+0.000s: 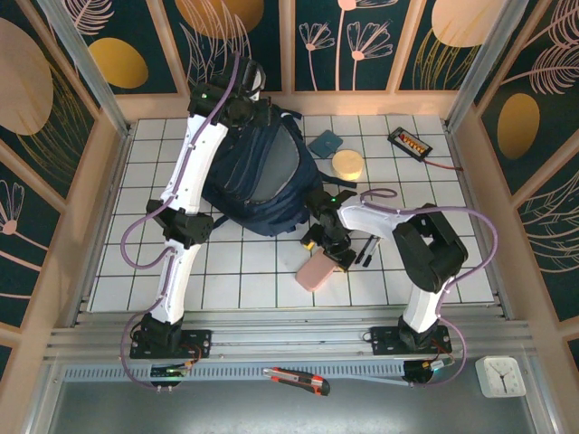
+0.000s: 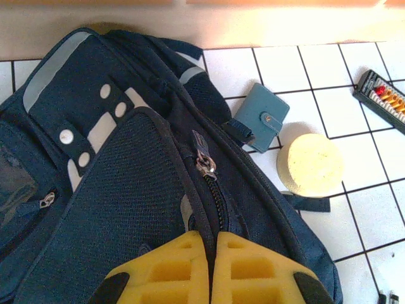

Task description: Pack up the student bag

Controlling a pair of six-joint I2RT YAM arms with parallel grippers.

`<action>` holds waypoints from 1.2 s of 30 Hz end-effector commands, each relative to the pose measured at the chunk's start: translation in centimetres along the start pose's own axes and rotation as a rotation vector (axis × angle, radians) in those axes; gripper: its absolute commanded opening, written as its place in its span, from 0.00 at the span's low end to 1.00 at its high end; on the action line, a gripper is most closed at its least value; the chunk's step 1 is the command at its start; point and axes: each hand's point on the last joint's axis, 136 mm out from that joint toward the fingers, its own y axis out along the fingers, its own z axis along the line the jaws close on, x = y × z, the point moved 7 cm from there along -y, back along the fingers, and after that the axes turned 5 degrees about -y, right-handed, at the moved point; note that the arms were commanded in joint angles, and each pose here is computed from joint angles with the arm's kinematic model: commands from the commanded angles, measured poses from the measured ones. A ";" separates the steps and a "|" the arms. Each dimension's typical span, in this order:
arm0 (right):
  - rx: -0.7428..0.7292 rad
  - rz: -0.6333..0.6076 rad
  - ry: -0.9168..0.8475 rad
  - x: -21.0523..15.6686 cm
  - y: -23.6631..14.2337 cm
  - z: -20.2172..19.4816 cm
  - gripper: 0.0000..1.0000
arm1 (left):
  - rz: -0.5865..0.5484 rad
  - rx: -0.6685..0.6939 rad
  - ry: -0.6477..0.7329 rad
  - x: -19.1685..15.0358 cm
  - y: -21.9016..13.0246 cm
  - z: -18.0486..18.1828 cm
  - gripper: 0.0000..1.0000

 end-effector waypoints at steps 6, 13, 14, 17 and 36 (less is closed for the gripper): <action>-0.042 -0.024 0.037 0.6 0.3 -1.0 0.58 | -0.183 -0.083 0.008 3.0 -6.0 -1.1 0.00; -0.038 -0.110 -0.005 1.0 -4.1 -0.7 0.57 | -0.184 -0.086 0.011 3.0 -5.9 -1.1 0.00; -0.020 -0.134 -0.004 1.1 -5.6 -0.8 0.57 | -0.184 -0.091 0.009 3.0 -6.0 -1.2 0.00; 0.016 -0.200 -0.010 0.9 -10.0 -1.3 0.57 | -0.189 -0.095 0.009 3.1 -5.9 -1.2 0.00; 0.481 -0.523 -0.037 12.1 -23.8 10.2 0.55 | -0.196 -0.161 0.002 3.1 -7.5 -2.1 0.00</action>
